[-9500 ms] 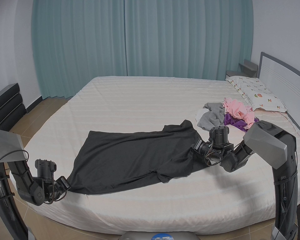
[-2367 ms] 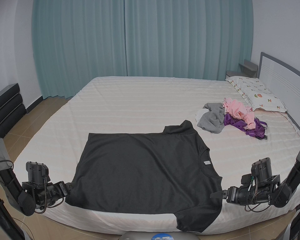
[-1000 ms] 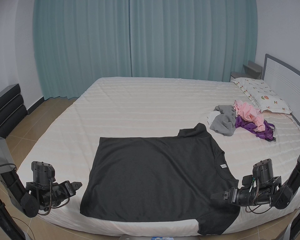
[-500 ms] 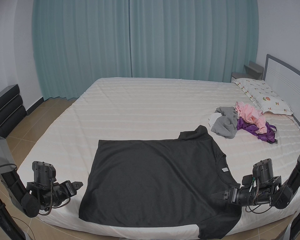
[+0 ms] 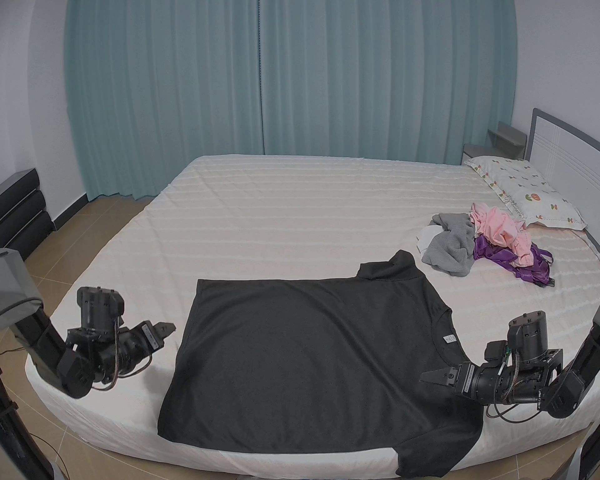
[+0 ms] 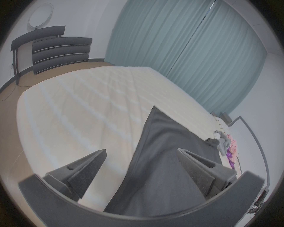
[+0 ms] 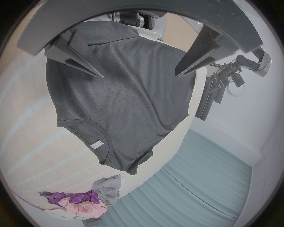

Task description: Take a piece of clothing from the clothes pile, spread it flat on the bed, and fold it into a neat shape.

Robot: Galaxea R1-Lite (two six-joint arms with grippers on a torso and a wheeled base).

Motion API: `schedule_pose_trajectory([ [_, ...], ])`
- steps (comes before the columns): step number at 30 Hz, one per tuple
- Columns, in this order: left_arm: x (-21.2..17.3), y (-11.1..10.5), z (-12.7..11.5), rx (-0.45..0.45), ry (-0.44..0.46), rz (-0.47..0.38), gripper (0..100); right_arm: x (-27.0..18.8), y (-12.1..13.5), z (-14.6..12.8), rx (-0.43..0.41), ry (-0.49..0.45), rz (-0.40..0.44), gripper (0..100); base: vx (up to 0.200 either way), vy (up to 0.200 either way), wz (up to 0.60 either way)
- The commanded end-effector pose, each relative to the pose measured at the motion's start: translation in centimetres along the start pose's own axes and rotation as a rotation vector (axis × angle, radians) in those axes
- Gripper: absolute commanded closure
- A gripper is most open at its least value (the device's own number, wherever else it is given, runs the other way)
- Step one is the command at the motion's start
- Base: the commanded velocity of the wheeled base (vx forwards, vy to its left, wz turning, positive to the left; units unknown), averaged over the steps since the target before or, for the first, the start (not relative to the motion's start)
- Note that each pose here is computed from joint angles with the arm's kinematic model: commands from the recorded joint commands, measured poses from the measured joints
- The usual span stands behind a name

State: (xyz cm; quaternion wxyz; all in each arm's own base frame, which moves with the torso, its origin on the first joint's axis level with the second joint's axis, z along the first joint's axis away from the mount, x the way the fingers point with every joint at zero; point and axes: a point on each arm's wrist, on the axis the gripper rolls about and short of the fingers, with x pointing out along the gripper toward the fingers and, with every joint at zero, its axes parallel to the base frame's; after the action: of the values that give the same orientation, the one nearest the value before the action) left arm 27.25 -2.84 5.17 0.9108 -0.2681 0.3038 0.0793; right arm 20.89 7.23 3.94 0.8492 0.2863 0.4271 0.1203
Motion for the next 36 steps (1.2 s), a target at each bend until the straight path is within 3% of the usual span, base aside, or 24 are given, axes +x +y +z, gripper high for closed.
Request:
schedule_pose_trajectory([
  [1, 5.2, -1.9, 1.9, -0.005, 0.010, -0.002, 0, 0.2, 0.2, 0.2, 0.027, -0.017, 0.017, 0, 0.000, 0.000, 0.00],
  [5, 9.8, -3.1, 3.1, -0.006, 0.017, -0.014, 0, 0.2, 0.2, 0.2, 0.031, -0.016, 0.017, 0, 0.000, 0.000, 0.00],
  [12, 12.8, -4.4, 4.3, -0.012, 0.057, -0.094, 0, 0.2, 0.1, 0.1, 0.032, -0.014, 0.017, 0, 0.000, 0.000, 0.00],
  [16, 15.4, -5.5, 5.3, -0.085, 0.021, -0.136, 0, 0.4, 0.0, 0.0, 0.036, -0.004, 0.010, 0, 0.000, 0.000, 0.00],
  [24, 17.4, -6.2, 5.8, -0.105, 0.041, -0.168, 0, 0.5, -0.2, -0.1, 0.037, 0.004, 0.004, 0, 0.000, 0.000, 0.00],
  [28, 18.5, -6.8, 4.8, -0.094, 0.056, -0.173, 0, 0.5, -0.2, -0.2, 0.040, 0.008, 0.001, 0, 0.000, 0.000, 0.00],
  [36, 20.0, -8.2, 5.7, -0.088, -0.035, -0.175, 0, 0.6, -0.2, -0.3, 0.039, 0.013, 0.002, 0, 0.000, 0.000, 0.00],
])
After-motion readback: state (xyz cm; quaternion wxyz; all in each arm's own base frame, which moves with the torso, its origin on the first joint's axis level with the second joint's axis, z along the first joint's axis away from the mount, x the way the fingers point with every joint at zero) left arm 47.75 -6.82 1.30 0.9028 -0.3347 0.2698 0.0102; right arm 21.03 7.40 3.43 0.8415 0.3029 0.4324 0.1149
